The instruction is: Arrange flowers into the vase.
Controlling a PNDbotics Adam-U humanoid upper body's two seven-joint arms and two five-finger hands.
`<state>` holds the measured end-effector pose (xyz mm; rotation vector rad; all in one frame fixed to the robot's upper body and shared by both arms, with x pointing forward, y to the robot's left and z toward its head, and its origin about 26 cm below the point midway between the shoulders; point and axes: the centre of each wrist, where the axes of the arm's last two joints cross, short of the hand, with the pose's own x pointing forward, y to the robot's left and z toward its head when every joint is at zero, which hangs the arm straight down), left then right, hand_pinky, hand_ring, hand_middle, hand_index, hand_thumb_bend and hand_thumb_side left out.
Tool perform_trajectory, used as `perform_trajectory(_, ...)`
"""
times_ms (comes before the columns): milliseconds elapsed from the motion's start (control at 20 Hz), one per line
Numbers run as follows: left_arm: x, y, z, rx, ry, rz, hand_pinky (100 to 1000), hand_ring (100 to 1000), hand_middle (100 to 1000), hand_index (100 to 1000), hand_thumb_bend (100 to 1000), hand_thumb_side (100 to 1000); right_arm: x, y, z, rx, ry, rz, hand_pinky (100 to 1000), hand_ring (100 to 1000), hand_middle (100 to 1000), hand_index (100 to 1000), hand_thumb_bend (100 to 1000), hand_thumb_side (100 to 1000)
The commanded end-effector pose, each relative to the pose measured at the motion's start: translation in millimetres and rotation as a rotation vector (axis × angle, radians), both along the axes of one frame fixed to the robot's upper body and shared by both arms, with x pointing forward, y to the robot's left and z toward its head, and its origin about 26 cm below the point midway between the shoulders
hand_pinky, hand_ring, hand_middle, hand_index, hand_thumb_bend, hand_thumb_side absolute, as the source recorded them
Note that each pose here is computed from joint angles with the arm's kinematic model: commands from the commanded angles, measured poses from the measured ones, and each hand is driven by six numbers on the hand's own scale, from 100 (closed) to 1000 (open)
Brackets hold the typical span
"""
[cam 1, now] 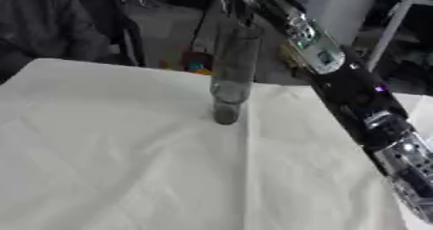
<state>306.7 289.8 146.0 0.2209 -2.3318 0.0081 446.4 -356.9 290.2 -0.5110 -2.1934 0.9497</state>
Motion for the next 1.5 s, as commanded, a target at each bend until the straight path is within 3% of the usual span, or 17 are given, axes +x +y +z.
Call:
perform_trajectory(50, -1.5, 1.3, 8.1, 0.009, -0.030, 0.001, 683, 626, 614, 815, 382, 162, -5.3, -5.8, 16.7, -0.096, -0.012, -0.029, 255, 379, 234, 351, 100, 891)
perform_trajectory(250, -1.5, 1.5, 8.0, 0.009, -0.029, 0.002, 683, 626, 614, 815, 384, 162, -5.5, -4.8, 16.6, -0.182, 0.010, -0.047, 302, 414, 273, 406, 100, 909)
perform_trajectory(450, -1.5, 1.7, 7.8, 0.009, -0.029, 0.003, 683, 625, 614, 815, 384, 162, -5.6, -5.2, 16.6, -0.229, 0.015, -0.066, 352, 453, 323, 439, 100, 861)
perform_trajectory(550, -1.6, 1.7, 7.8, 0.009, -0.029, 0.003, 683, 625, 614, 815, 385, 162, -5.6, -5.6, 16.8, -0.241, 0.017, -0.074, 370, 465, 339, 448, 100, 767)
perform_trajectory(750, -1.6, 1.7, 7.6, 0.009, -0.028, 0.003, 683, 625, 614, 815, 386, 163, -5.1, -7.3, 15.6, -0.261, 0.046, -0.094, 393, 477, 349, 461, 100, 356)
perform_trajectory(850, -1.6, 1.8, 7.4, 0.009, -0.028, 0.004, 683, 624, 613, 815, 386, 163, -4.5, -8.9, 14.9, -0.251, 0.076, -0.105, 392, 475, 344, 456, 100, 241)
perform_trajectory(900, -1.7, 1.9, 7.3, 0.009, -0.028, 0.004, 683, 624, 613, 815, 386, 163, -4.5, -9.5, 15.1, -0.242, 0.089, -0.109, 392, 474, 342, 454, 100, 225)
perform_trajectory(1100, -1.7, 2.2, 7.1, 0.009, -0.027, 0.006, 683, 624, 613, 815, 386, 163, -4.7, -11.3, 16.2, -0.207, 0.126, -0.113, 397, 476, 341, 457, 100, 253)
perform_trajectory(1350, -1.9, 2.5, 6.7, 0.009, -0.026, 0.007, 683, 624, 613, 815, 386, 163, -4.8, -13.6, 16.9, -0.149, 0.142, -0.116, 399, 475, 338, 465, 100, 469)
perform_trajectory(1400, -1.9, 2.5, 6.6, 0.009, -0.026, 0.008, 684, 624, 613, 814, 386, 163, -4.7, -13.9, 17.0, -0.138, 0.143, -0.117, 400, 477, 339, 471, 100, 580)
perform_trajectory(1500, -1.9, 2.6, 6.3, 0.009, -0.025, 0.008, 684, 623, 613, 814, 387, 163, -4.7, -14.0, 17.9, -0.113, 0.138, -0.117, 422, 500, 366, 489, 100, 653)
